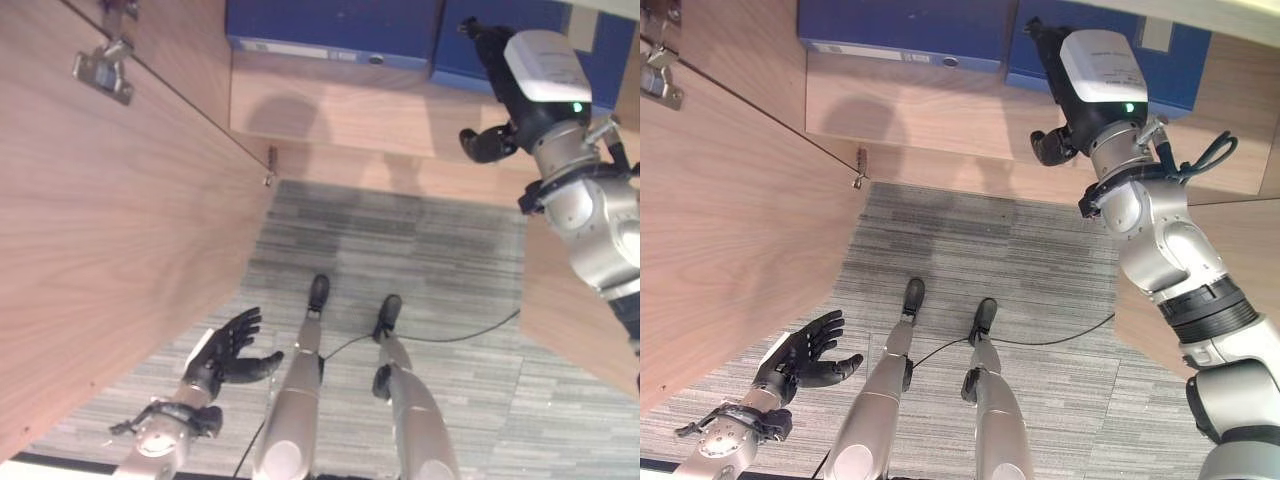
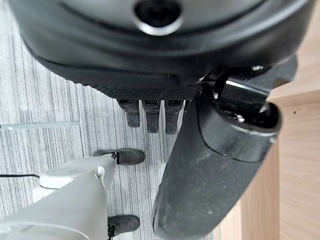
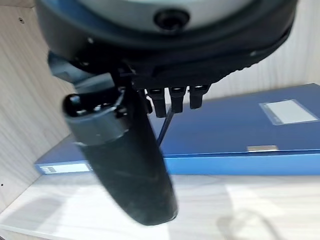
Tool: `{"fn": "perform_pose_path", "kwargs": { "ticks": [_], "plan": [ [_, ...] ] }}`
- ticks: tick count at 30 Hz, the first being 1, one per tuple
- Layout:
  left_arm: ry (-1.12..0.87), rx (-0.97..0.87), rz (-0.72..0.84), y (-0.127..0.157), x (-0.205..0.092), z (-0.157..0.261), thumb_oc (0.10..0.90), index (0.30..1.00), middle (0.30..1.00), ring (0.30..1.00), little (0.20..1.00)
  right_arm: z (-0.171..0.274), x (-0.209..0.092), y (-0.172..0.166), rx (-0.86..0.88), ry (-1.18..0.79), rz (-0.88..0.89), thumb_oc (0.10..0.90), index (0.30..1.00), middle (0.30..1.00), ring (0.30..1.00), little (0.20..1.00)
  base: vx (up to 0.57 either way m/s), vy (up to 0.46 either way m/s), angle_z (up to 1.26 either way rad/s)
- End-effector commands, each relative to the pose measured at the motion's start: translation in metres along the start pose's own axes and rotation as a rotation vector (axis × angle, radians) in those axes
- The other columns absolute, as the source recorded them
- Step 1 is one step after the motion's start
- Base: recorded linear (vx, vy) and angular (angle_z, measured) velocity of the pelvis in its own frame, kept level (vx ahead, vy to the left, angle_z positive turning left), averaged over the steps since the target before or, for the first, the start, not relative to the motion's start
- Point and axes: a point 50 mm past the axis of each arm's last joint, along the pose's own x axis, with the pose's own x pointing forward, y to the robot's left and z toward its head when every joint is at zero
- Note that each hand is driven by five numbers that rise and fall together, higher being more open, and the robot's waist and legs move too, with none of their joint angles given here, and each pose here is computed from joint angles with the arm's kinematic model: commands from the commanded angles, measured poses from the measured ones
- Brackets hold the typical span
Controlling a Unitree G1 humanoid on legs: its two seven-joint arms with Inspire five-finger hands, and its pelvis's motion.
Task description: Put the empty folder in the office cabinet
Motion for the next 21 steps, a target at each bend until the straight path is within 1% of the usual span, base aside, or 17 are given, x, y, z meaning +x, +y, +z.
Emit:
{"fn": "perform_pose_path", "kwargs": {
  "ticks": [1,4,6,10,13,15,19,20,21],
  "plan": [
    [0.027,0.053,0.017,0.010,-0.023,-0.008,0.800,0.900,0.900,0.900,0.900,0.011,0.014,-0.041,-0.072,-0.057,-0.147,0.800,0.900,0.900,0.900,0.900,0.00,0.000,0.00],
    [0.024,0.047,0.019,0.010,-0.023,-0.008,0.800,0.900,0.900,0.900,0.900,0.011,0.013,-0.036,-0.086,-0.061,-0.122,0.800,0.900,0.900,0.900,0.900,0.00,0.000,0.00],
    [0.030,0.048,0.017,0.010,-0.022,-0.008,0.800,0.900,0.900,0.900,0.900,0.003,0.008,-0.022,-0.120,-0.035,-0.035,0.800,0.900,0.900,0.900,0.900,0.00,0.000,0.00],
    [0.039,0.058,0.002,0.009,-0.022,-0.009,0.800,0.900,0.900,0.900,0.900,-0.008,0.000,-0.008,-0.130,0.004,0.051,0.800,0.900,0.900,0.900,0.900,0.00,0.000,0.00],
    [0.041,0.062,0.004,0.009,-0.021,-0.009,0.800,0.900,0.900,0.900,0.900,-0.010,-0.004,-0.009,-0.112,0.012,0.050,0.800,0.900,0.900,0.900,0.900,0.00,0.000,0.00],
    [0.043,0.058,0.009,0.009,-0.021,-0.011,0.800,0.900,0.900,0.900,0.900,-0.015,-0.006,-0.021,-0.097,0.022,0.007,0.800,0.900,0.900,0.900,0.900,0.00,0.000,0.00],
    [0.037,0.049,0.004,0.008,-0.020,-0.009,0.800,0.900,0.900,0.900,0.900,-0.024,-0.003,-0.031,-0.098,0.060,-0.016,0.800,0.900,0.900,0.900,0.900,0.00,0.000,0.00],
    [0.034,0.048,0.007,0.009,-0.020,-0.008,0.800,0.900,0.900,0.900,0.900,-0.028,-0.002,-0.035,-0.102,0.073,-0.009,0.800,0.900,0.900,0.900,0.900,0.00,0.000,0.00],
    [0.036,0.054,0.010,0.012,-0.020,-0.008,0.800,0.900,0.900,0.900,0.900,-0.029,0.000,-0.041,-0.087,0.067,0.039,0.800,0.900,0.900,0.900,0.900,0.00,0.000,0.00]
  ]
}}
